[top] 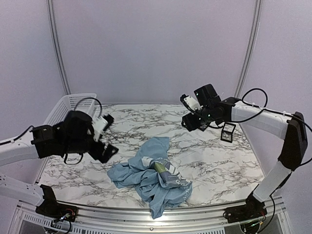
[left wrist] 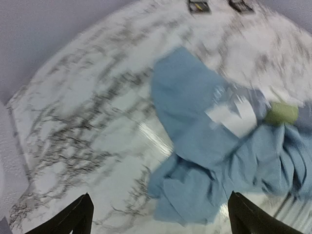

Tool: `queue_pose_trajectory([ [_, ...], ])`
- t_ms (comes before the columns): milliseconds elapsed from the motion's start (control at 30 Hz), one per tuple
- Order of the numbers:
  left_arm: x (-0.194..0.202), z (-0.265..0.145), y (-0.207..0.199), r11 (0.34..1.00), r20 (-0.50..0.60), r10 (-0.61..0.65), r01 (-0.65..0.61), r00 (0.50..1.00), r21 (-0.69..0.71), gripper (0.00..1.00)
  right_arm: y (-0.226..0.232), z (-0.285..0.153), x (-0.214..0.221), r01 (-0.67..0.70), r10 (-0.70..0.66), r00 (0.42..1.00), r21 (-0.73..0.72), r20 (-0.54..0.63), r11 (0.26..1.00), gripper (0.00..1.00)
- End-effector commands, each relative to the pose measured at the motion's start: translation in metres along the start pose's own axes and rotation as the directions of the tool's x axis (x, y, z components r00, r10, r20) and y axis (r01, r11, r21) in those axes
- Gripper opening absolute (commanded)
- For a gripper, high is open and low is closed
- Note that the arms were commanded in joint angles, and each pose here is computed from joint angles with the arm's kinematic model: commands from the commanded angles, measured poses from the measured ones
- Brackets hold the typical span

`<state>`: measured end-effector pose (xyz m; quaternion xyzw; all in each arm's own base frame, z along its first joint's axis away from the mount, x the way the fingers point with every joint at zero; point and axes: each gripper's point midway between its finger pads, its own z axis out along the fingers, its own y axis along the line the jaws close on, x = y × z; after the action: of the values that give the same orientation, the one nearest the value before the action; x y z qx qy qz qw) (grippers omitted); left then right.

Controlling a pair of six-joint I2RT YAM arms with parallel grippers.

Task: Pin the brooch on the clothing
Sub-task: Place the crumpled clothing at the center of the board, then pick up the crumped clothing from the center of the board.

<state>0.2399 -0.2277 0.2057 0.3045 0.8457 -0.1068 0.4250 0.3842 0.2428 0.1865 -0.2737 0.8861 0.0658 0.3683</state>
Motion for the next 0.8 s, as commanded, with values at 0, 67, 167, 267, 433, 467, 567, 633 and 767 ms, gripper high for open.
queue_pose_trajectory([
  [0, 0.088, 0.023, -0.093, 0.901, -0.234, 0.418, -0.367, 0.878, 0.233, 0.99, 0.077, -0.031, 0.053, -0.008, -0.010, 0.994, -0.166, -0.105, 0.986, 0.60],
  [67, 0.101, 0.041, -0.102, 0.852, -0.285, 0.522, -0.471, 0.804, 0.229, 0.98, 0.095, -0.039, 0.092, -0.023, -0.018, 0.977, -0.191, -0.213, 0.981, 0.59],
  [167, 0.117, 0.065, -0.101, 0.794, -0.373, 0.606, -0.560, 0.703, 0.234, 0.94, 0.126, -0.060, 0.145, -0.072, -0.031, 0.937, -0.278, -0.349, 0.958, 0.67],
  [267, 0.127, 0.081, -0.098, 0.766, -0.418, 0.636, -0.597, 0.649, 0.238, 0.91, 0.159, -0.075, 0.192, -0.145, -0.040, 0.896, -0.377, -0.443, 0.915, 0.76],
  [433, 0.120, 0.088, -0.094, 0.791, -0.431, 0.603, -0.572, 0.671, 0.215, 0.43, 0.198, -0.086, 0.240, -0.278, -0.019, 0.864, -0.508, -0.504, 0.815, 0.78],
  [467, 0.119, 0.087, -0.094, 0.797, -0.427, 0.597, -0.566, 0.680, 0.211, 0.39, 0.205, -0.088, 0.241, -0.298, -0.011, 0.870, -0.544, -0.493, 0.785, 0.79],
  [567, 0.117, 0.085, -0.091, 0.813, -0.419, 0.576, -0.548, 0.702, 0.198, 0.22, 0.215, -0.087, 0.238, -0.332, 0.037, 0.894, -0.606, -0.446, 0.723, 0.72],
  [633, 0.118, 0.086, -0.088, 0.834, -0.423, 0.545, -0.517, 0.724, 0.190, 0.12, 0.213, -0.080, 0.232, -0.332, 0.074, 0.906, -0.591, -0.417, 0.735, 0.48],
  [767, 0.112, 0.086, -0.078, 0.904, -0.437, 0.421, -0.408, 0.795, 0.129, 0.00, 0.201, -0.064, 0.219, -0.336, 0.130, 0.913, -0.533, -0.386, 0.776, 0.00],
])
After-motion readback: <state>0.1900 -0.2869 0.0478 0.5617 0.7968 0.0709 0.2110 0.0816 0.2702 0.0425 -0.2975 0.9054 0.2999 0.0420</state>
